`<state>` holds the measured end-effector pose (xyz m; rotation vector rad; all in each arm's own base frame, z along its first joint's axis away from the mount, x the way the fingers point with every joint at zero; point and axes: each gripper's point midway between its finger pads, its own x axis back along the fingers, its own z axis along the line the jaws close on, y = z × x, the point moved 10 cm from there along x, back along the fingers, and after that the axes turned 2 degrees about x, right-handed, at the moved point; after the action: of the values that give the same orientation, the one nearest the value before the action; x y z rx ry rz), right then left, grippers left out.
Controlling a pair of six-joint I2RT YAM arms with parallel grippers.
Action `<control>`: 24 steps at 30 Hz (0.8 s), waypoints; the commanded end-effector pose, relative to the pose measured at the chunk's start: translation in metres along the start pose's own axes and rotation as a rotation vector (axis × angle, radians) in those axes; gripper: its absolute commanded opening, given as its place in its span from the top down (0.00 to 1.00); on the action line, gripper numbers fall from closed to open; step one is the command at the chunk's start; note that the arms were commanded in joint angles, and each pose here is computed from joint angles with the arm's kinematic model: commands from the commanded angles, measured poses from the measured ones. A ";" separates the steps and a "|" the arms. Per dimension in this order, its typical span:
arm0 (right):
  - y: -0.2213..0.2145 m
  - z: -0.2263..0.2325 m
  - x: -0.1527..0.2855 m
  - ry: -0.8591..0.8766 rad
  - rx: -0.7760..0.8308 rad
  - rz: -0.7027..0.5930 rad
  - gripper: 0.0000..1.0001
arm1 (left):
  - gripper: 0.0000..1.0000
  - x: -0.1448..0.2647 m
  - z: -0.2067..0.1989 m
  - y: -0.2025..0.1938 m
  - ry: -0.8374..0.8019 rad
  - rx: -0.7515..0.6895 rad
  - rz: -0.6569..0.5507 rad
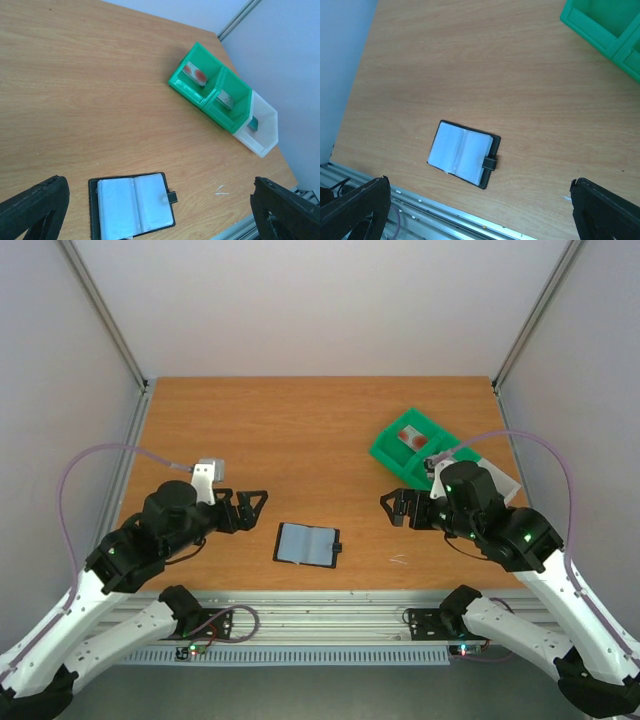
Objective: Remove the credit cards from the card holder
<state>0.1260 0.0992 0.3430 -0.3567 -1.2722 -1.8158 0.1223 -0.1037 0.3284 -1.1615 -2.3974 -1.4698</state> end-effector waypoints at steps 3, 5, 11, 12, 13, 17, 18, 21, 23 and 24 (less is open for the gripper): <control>-0.004 0.001 0.009 0.030 0.002 0.000 0.01 | 0.01 0.014 0.000 0.001 -0.051 -0.007 -0.068; -0.005 0.001 0.011 0.040 -0.004 -0.003 0.01 | 0.01 0.016 0.001 0.000 -0.069 -0.006 -0.082; -0.009 -0.002 0.009 0.045 -0.020 0.001 0.02 | 0.00 0.019 0.006 -0.006 -0.075 0.009 -0.094; -0.010 -0.002 0.008 0.051 -0.023 0.003 0.02 | 0.01 0.020 0.006 -0.007 -0.080 0.009 -0.095; -0.010 -0.001 0.007 0.055 -0.025 0.007 0.01 | 0.01 0.020 0.007 -0.008 -0.080 0.013 -0.095; -0.010 0.000 0.007 0.069 -0.035 0.008 0.02 | 0.01 0.022 0.008 -0.009 -0.083 0.016 -0.097; -0.010 0.000 0.006 0.071 -0.037 0.011 0.02 | 0.01 0.022 0.008 -0.009 -0.084 0.016 -0.097; -0.011 0.000 0.004 0.076 -0.045 0.016 0.01 | 0.01 0.023 0.008 -0.010 -0.082 0.016 -0.093; -0.012 -0.001 0.002 0.075 -0.050 0.020 0.01 | 0.01 0.023 0.009 -0.010 -0.079 0.015 -0.091; -0.013 -0.001 0.002 0.075 -0.052 0.020 0.02 | 0.01 0.022 0.009 -0.010 -0.076 0.015 -0.087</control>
<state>0.1156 0.0962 0.3373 -0.3388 -1.1970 -1.8211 0.1033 -0.0868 0.3231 -1.1442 -2.4981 -1.4633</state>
